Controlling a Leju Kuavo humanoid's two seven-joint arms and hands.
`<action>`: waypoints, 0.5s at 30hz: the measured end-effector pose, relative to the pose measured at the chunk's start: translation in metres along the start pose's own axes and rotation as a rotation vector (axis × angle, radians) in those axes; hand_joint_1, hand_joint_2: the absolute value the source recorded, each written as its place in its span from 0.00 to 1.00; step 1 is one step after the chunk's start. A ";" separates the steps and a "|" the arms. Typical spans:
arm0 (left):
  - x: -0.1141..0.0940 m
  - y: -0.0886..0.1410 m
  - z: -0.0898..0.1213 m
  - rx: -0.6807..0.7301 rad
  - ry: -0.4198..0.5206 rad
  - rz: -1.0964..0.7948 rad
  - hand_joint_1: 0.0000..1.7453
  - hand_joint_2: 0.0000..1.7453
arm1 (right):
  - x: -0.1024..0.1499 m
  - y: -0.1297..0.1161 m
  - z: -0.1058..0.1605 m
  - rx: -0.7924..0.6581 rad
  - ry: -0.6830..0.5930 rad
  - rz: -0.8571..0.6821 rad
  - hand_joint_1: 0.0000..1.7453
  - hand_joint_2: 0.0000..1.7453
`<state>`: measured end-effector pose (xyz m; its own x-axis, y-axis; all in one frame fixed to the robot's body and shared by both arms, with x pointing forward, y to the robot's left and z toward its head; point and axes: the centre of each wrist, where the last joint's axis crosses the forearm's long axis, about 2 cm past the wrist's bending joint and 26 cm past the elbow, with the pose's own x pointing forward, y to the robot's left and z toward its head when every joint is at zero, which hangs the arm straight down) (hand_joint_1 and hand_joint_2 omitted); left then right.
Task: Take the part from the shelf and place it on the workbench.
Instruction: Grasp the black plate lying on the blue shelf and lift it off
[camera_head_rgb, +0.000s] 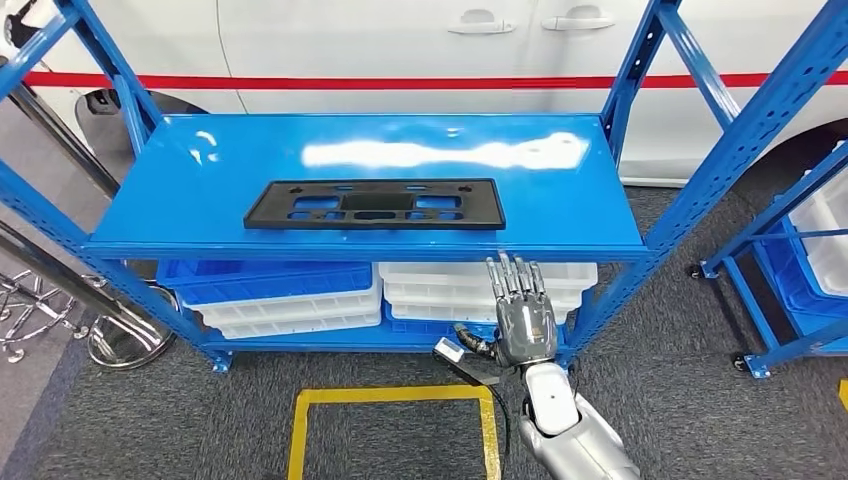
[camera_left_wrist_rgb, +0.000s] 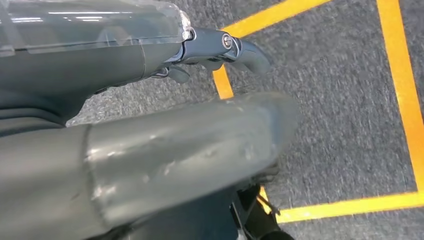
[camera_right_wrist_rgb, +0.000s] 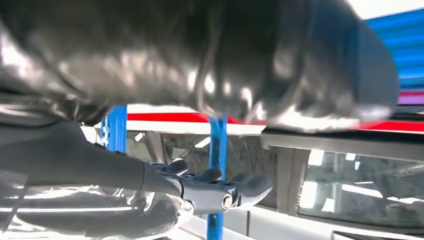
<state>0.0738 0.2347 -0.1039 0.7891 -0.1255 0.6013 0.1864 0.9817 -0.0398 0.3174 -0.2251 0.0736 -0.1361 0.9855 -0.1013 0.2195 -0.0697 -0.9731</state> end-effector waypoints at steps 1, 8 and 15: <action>0.001 0.000 0.000 0.000 -0.001 0.000 0.00 0.00 | 0.000 -0.001 -0.001 -0.004 0.000 0.000 0.00 0.00; 0.000 0.000 0.000 0.000 0.000 0.000 0.00 0.00 | 0.001 0.000 0.001 -0.003 0.001 -0.002 0.00 0.00; 0.000 0.001 0.000 0.002 0.000 -0.002 0.00 0.00 | 0.001 -0.002 0.001 -0.011 0.000 -0.005 0.00 0.00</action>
<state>0.0736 0.2354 -0.1040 0.7890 -0.1277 0.6010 0.1871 0.9816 -0.0371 0.3160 -0.2242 0.0754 -0.1374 0.9858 -0.0964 0.2293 -0.0630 -0.9713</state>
